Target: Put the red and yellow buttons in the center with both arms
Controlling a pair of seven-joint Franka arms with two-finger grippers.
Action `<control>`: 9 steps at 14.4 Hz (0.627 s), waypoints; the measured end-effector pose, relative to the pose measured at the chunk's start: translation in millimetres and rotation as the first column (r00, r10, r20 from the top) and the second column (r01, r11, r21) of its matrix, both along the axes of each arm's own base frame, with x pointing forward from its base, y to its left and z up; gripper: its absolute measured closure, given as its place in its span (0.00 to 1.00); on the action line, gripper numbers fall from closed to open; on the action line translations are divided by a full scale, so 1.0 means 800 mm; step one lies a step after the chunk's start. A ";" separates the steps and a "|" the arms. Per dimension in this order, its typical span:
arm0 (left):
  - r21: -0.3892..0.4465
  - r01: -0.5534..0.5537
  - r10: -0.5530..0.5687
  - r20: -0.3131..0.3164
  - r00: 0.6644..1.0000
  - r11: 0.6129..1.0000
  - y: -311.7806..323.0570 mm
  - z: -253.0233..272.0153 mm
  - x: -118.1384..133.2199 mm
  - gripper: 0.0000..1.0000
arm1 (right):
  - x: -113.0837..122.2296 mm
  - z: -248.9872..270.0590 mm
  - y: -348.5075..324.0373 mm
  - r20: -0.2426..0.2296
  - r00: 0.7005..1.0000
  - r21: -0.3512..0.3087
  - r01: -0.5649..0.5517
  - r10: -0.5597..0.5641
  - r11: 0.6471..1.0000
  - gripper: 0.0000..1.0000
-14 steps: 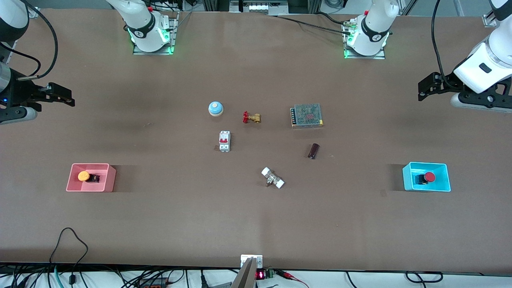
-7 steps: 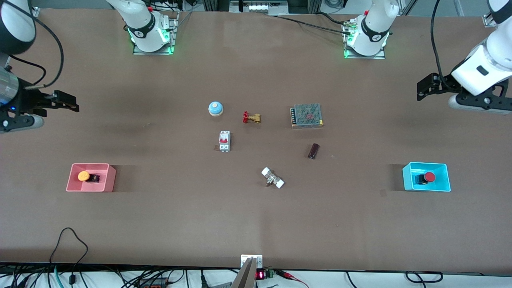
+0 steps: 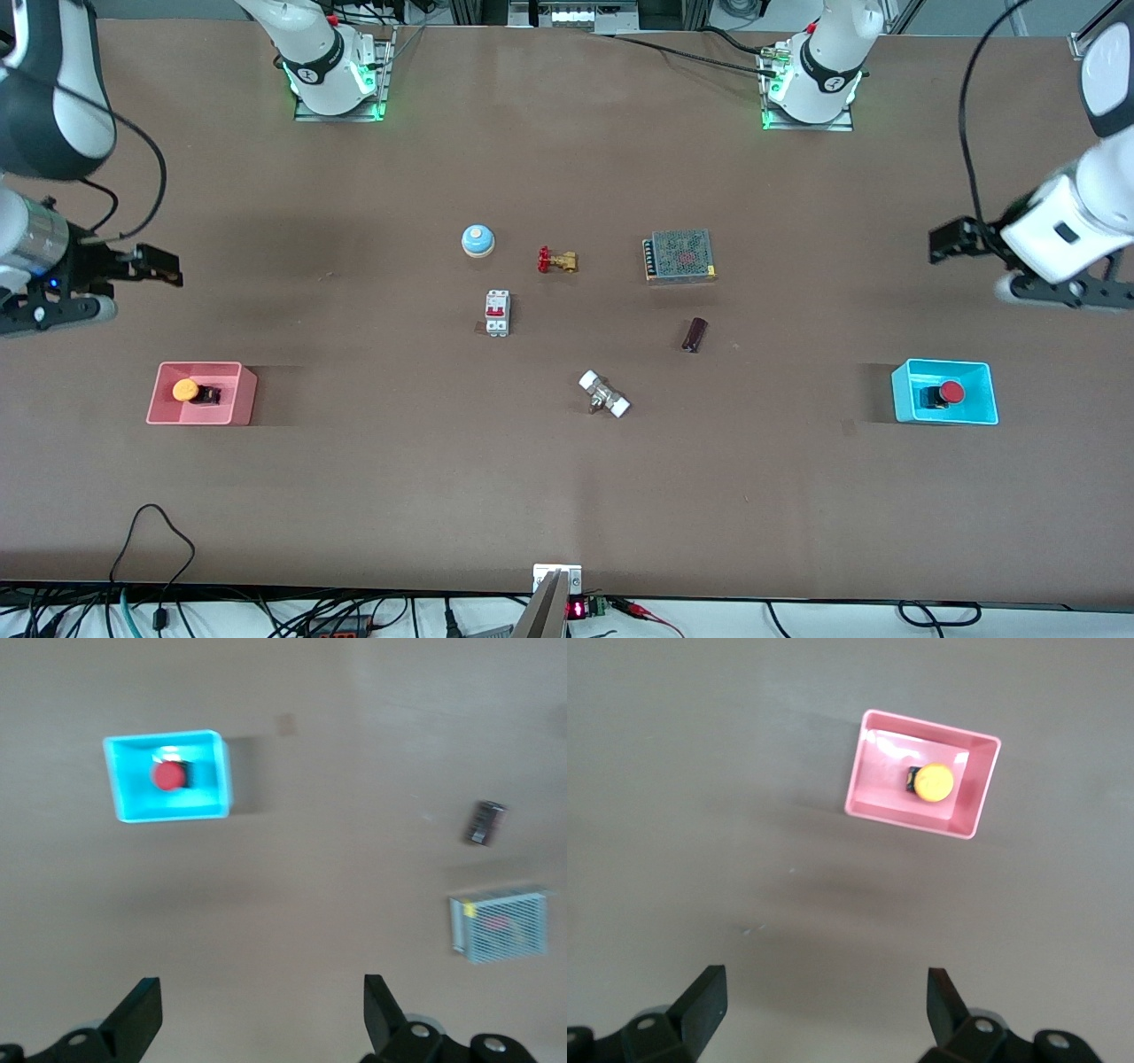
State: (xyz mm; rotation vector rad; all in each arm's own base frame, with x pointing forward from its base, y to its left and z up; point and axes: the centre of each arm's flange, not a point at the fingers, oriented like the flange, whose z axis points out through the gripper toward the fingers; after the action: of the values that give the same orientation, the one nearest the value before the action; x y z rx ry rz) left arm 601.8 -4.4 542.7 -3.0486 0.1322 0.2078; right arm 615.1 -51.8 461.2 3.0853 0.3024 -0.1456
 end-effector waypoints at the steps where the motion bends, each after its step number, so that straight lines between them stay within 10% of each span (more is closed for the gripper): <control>1: 0.022 -0.001 0.002 -0.013 1.000 1.000 0.007 -0.012 0.010 0.00 | 0.007 -0.017 -0.007 0.001 1.000 -0.001 0.006 -0.006 1.000 0.00; 9: 0.008 -0.099 0.098 0.057 0.994 0.995 0.127 -0.216 0.102 0.00 | 0.051 -0.130 -0.053 0.078 0.997 -0.004 0.027 -0.027 1.000 0.00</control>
State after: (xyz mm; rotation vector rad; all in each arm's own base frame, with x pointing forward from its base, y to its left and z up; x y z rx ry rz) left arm 683.7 97.1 370.2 -3.0490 -0.0227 0.1280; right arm 656.3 -93.9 357.4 3.0815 0.2569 -0.0271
